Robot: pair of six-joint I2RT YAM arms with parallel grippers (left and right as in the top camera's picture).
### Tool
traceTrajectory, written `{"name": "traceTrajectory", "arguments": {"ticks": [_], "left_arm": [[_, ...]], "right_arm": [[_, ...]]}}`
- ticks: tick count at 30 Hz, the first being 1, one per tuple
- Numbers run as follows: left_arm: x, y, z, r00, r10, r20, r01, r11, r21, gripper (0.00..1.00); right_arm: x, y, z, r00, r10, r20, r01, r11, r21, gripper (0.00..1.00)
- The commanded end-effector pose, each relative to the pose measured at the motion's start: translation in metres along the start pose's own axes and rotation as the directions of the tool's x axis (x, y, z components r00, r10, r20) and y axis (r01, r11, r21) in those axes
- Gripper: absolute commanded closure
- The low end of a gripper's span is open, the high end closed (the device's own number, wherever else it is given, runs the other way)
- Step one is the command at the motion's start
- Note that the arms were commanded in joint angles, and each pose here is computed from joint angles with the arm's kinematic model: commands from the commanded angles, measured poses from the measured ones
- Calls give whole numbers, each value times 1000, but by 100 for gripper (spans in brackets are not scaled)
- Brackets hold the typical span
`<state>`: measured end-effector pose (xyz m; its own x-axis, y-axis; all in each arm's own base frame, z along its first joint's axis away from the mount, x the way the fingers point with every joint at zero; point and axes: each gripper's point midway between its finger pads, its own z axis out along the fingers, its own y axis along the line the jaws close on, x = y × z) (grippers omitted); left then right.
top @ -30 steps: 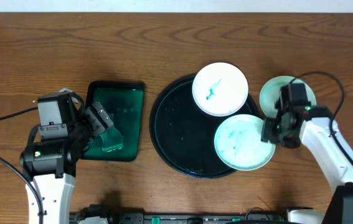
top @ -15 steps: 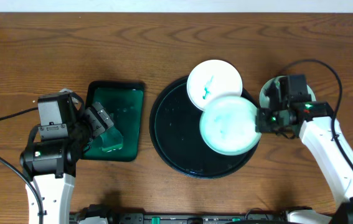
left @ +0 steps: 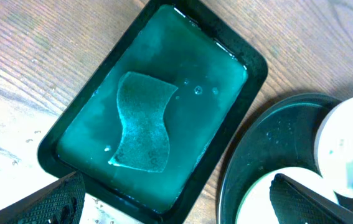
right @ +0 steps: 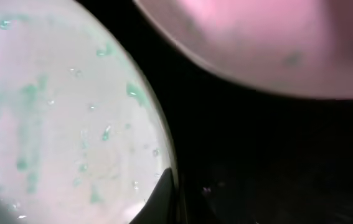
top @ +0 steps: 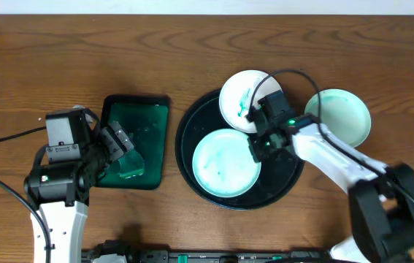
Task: Clean dirty plates on tray and stack at the side
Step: 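Move the right gripper back and grip the rim of the next plate, then grasp the green sponge again with the left gripper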
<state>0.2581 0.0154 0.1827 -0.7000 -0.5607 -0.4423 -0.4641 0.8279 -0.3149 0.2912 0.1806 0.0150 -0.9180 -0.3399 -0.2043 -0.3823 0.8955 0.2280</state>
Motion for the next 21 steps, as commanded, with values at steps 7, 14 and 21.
{"name": "traceTrajectory", "arguments": {"ticks": [7,14,21], "left_arm": [[-3,-5,5,999,31,-30,-30,1000,8,5],[4,13,41,984,109,-138,-128,983,-130,21],[20,40,101,959,-5,-284,-83,951,-296,33]], "right_arm": [[-16,-40,0,986,149,70,-155,984,91,99],[-32,-45,-2,987,102,128,-113,990,79,99],[-28,-34,0,993,43,107,-52,996,77,99]]}}
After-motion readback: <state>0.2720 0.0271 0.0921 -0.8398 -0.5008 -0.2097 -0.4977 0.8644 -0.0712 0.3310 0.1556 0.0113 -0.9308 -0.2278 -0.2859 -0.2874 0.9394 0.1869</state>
